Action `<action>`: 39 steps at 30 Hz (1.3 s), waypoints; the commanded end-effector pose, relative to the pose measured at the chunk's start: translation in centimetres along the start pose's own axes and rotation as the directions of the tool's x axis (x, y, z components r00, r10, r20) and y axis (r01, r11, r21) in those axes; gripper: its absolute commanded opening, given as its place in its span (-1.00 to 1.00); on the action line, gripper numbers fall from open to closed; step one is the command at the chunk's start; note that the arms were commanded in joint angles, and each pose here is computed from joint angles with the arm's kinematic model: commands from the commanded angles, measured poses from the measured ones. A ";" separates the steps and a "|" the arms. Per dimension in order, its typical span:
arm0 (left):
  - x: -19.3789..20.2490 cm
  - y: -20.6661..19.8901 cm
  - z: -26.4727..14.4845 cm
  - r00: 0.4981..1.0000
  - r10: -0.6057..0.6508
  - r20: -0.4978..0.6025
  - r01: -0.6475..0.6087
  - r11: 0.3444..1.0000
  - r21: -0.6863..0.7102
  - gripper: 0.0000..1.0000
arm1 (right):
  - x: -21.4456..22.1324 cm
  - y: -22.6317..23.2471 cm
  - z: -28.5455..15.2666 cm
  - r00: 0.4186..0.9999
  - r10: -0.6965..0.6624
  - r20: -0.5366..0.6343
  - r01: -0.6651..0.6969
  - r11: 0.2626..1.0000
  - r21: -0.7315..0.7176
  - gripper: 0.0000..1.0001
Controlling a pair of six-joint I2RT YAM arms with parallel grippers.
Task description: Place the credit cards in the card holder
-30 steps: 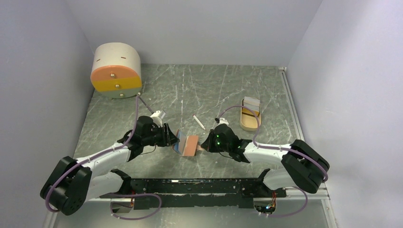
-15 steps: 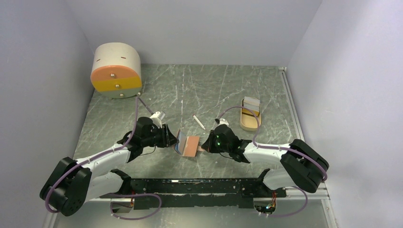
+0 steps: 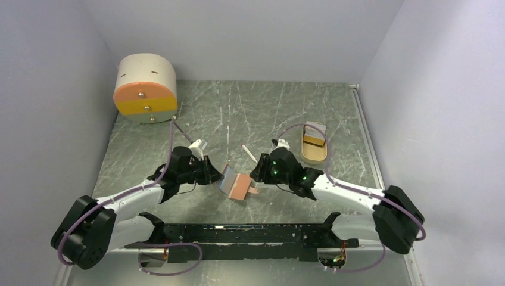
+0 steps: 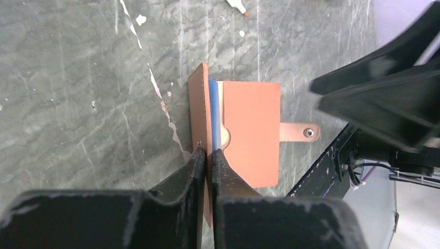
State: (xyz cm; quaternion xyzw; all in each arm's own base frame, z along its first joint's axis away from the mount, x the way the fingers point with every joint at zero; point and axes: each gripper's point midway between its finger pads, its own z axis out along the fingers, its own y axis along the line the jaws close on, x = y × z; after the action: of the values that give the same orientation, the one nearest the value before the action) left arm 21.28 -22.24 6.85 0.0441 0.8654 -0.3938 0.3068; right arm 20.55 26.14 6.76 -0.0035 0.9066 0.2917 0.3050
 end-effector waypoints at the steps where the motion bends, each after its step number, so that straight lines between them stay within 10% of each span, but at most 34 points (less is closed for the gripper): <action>1: -1.0 -1.4 0.2 1.000 -0.024 -0.010 0.024 0.999 0.038 -0.82 | -2.5 3.4 -2.5 0.999 0.021 0.032 -0.018 0.996 -0.089 -0.11; 17: -1.5 -1.2 -1.5 0.991 -0.134 0.019 0.135 0.989 -0.055 -0.82 | 1.4 9.9 2.8 0.998 0.027 -0.061 -0.044 0.951 -0.305 0.25; 23: -0.7 -1.5 -1.9 0.992 -0.125 0.022 0.125 0.992 -0.002 -0.76 | 3.3 7.1 4.6 0.996 0.001 -0.089 -0.021 0.975 -0.220 -0.47; 39: 0.2 -0.5 -1.3 0.998 -0.060 -0.032 0.059 0.998 -0.030 -0.47 | 5.1 3.8 5.5 0.993 -0.008 -0.119 -0.009 0.991 -0.136 -0.64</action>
State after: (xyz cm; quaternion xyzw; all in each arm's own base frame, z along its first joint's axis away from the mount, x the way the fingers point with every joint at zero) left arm 19.76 -21.37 6.53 0.0010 0.8871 -0.3801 0.2618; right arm 18.35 33.40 2.45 -0.0409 0.9029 0.3558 0.2377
